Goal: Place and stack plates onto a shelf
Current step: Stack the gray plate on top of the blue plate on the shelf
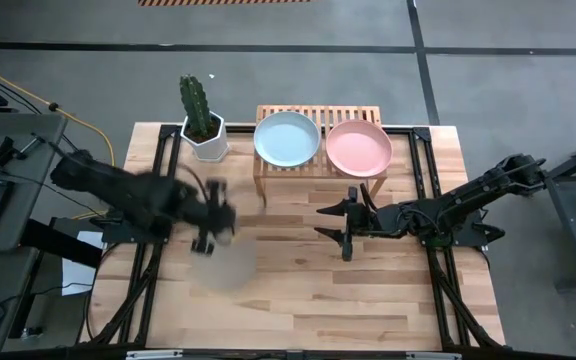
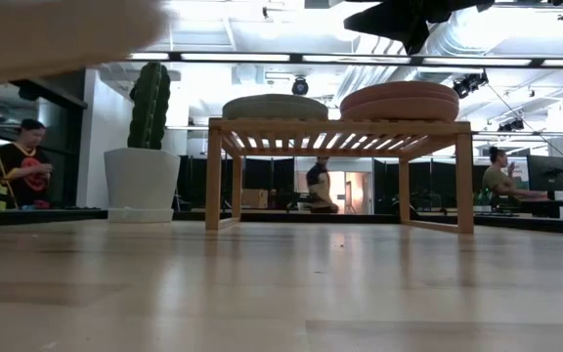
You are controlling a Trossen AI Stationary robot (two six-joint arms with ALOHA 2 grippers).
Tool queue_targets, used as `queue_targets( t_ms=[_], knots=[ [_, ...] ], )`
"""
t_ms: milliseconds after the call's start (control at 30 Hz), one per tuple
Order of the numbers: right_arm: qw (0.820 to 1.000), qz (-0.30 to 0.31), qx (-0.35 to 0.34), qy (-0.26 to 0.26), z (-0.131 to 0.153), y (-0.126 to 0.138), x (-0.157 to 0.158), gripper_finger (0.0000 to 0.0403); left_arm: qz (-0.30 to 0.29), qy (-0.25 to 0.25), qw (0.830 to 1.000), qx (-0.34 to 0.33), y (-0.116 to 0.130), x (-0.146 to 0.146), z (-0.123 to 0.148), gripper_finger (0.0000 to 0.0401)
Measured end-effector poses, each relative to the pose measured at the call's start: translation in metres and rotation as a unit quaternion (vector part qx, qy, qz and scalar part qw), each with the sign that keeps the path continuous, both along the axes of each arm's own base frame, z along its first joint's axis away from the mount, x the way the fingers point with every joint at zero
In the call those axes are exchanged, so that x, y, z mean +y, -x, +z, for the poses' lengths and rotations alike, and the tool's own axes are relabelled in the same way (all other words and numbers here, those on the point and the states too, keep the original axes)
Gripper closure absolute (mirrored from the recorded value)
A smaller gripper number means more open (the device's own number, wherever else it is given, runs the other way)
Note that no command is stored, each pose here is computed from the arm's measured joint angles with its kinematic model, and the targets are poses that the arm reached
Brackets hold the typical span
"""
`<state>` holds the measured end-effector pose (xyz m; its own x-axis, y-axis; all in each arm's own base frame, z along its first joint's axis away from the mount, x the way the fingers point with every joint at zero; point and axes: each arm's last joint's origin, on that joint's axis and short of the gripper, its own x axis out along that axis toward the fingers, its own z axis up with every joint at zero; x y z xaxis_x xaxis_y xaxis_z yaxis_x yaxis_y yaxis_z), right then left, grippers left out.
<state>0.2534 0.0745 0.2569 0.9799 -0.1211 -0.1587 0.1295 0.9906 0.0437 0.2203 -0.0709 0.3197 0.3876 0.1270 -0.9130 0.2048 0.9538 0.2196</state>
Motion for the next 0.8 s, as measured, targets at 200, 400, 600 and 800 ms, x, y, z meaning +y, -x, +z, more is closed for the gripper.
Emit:
queue_targets(
  t_ms=[200, 400, 600, 800],
  knots=[
    [1.000, 0.001, 0.001, 0.005, 0.000, 0.000, 0.000, 0.0197, 0.243, -0.126, 0.937, -0.219, -0.006, 0.067, 0.071, 0.0400],
    [1.000, 0.001, -0.001, 0.005, 0.000, 0.000, 0.000, 0.0197, 0.358, -0.131, 0.856, -0.349, -0.017, 0.130, 0.106, 0.0400],
    [1.000, 0.002, 0.001, 0.013, 0.000, 0.000, 0.000, 0.0197, 0.419, -0.074, 0.789, -0.443, -0.027, 0.185, 0.114, 0.0401],
    [1.000, 0.004, 0.005, 0.022, 0.000, 0.000, 0.000, 0.0197, 0.471, -0.038, 0.800, -0.371, -0.046, 0.223, 0.076, 0.0401]
  ],
)
